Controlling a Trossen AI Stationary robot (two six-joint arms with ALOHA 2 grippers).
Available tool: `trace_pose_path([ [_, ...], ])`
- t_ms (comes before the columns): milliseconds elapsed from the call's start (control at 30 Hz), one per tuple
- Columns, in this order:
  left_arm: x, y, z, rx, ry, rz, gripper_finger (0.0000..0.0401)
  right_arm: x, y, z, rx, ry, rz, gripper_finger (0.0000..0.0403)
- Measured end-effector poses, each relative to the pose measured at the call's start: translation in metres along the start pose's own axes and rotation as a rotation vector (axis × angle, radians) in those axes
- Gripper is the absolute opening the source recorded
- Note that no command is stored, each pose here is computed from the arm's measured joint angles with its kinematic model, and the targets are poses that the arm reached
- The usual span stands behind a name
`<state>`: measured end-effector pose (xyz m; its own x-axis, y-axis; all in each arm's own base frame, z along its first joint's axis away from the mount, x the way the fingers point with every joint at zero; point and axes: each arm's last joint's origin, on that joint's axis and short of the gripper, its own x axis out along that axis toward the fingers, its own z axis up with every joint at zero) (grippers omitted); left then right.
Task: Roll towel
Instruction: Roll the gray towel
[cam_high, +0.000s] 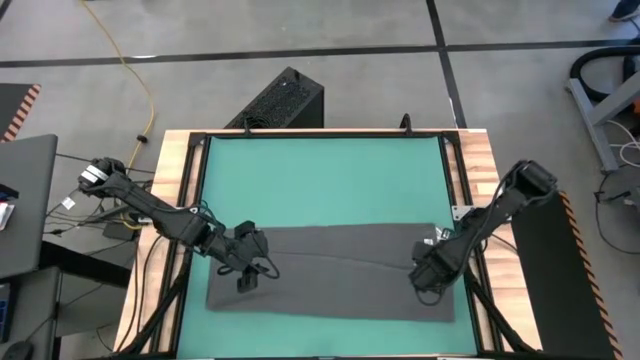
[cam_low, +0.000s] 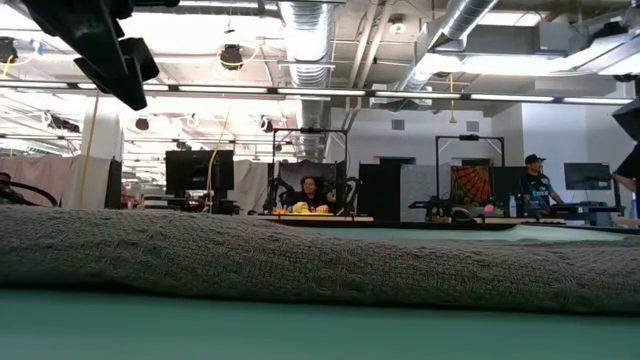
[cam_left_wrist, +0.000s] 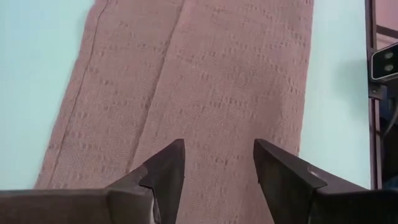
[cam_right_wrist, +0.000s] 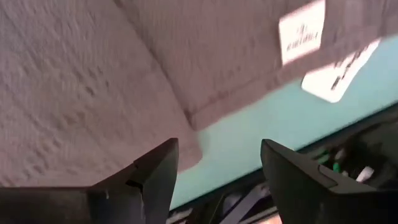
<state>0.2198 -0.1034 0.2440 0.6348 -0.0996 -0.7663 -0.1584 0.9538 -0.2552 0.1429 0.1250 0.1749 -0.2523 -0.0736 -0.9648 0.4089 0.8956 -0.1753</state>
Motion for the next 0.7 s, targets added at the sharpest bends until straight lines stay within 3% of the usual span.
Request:
trace_pose_path([
  [200, 0.000, 0.000, 0.000, -0.009, -0.005, -0.003, 0.0179, 0.008, -0.001, -0.013, 0.086, 0.038, 0.044, 0.0254],
  [433, 0.000, 0.000, 0.001, -0.006, -0.008, -0.004, 0.0179, 0.023, 0.006, -0.017, 0.076, -0.015, 0.164, 0.0254],
  [700, 0.000, 0.000, 0.001, -0.011, -0.008, -0.003, 0.0179, 0.032, 0.004, -0.021, 0.076, -0.009, 0.150, 0.0252],
])
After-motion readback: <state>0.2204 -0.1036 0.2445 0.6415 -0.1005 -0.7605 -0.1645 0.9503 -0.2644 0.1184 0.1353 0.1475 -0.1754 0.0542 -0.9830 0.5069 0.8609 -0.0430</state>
